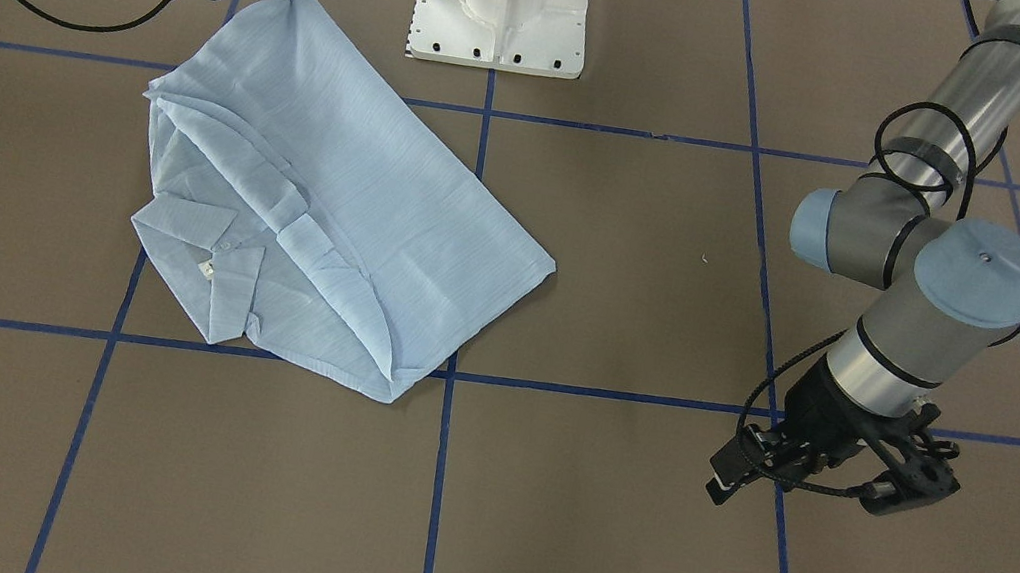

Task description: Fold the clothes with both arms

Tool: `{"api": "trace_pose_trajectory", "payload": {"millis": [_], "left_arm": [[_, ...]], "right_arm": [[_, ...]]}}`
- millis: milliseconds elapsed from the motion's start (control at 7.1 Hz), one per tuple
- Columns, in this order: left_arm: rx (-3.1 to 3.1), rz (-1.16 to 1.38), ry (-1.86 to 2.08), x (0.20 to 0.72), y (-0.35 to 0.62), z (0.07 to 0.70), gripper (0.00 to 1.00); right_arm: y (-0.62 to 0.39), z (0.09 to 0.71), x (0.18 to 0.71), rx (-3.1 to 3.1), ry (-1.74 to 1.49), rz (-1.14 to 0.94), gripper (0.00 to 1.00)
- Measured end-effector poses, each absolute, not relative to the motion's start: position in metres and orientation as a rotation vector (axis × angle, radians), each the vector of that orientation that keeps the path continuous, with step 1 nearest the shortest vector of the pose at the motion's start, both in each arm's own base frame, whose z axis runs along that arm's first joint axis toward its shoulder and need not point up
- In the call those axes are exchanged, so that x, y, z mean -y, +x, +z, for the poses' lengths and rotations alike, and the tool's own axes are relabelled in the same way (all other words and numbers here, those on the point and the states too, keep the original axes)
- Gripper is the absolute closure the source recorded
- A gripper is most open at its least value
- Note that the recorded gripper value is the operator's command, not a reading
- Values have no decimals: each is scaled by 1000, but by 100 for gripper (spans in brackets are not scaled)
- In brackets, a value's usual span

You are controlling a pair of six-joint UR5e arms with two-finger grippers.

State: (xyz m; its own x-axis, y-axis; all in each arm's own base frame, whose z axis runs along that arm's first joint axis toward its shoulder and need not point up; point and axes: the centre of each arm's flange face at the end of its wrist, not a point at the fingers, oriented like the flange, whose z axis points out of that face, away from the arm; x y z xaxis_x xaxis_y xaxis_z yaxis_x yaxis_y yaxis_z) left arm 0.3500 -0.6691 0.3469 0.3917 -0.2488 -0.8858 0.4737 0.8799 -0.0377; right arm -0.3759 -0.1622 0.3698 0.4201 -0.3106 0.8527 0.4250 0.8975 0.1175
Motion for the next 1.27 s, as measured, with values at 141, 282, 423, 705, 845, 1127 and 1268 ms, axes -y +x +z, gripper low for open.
{"api": "trace_pose_trajectory", "payload": {"millis": [141, 282, 423, 705, 845, 1127, 1268], "left_arm": [[-1081, -458, 236, 668, 352, 345, 1], [-1087, -450, 234, 666, 355, 342, 1], [-1096, -432, 230, 658, 363, 333, 1], [-1096, -399, 161, 612, 406, 308, 1], [-1101, -418, 98, 581, 434, 296, 1], [-1065, -471, -29, 500, 496, 259, 4], [-1031, -485, -76, 457, 522, 243, 6]], "right_arm": [[-382, 362, 156, 1056, -123, -481, 0], [-386, 347, 168, 1090, -86, -462, 0], [-389, 325, 198, 1133, -9, -405, 0], [-373, 295, 267, 1173, 144, -265, 0], [-358, 291, 295, 1172, 196, -204, 0], [-332, 297, 339, 1144, 260, -111, 0], [-326, 303, 352, 1128, 271, -84, 0]]}}
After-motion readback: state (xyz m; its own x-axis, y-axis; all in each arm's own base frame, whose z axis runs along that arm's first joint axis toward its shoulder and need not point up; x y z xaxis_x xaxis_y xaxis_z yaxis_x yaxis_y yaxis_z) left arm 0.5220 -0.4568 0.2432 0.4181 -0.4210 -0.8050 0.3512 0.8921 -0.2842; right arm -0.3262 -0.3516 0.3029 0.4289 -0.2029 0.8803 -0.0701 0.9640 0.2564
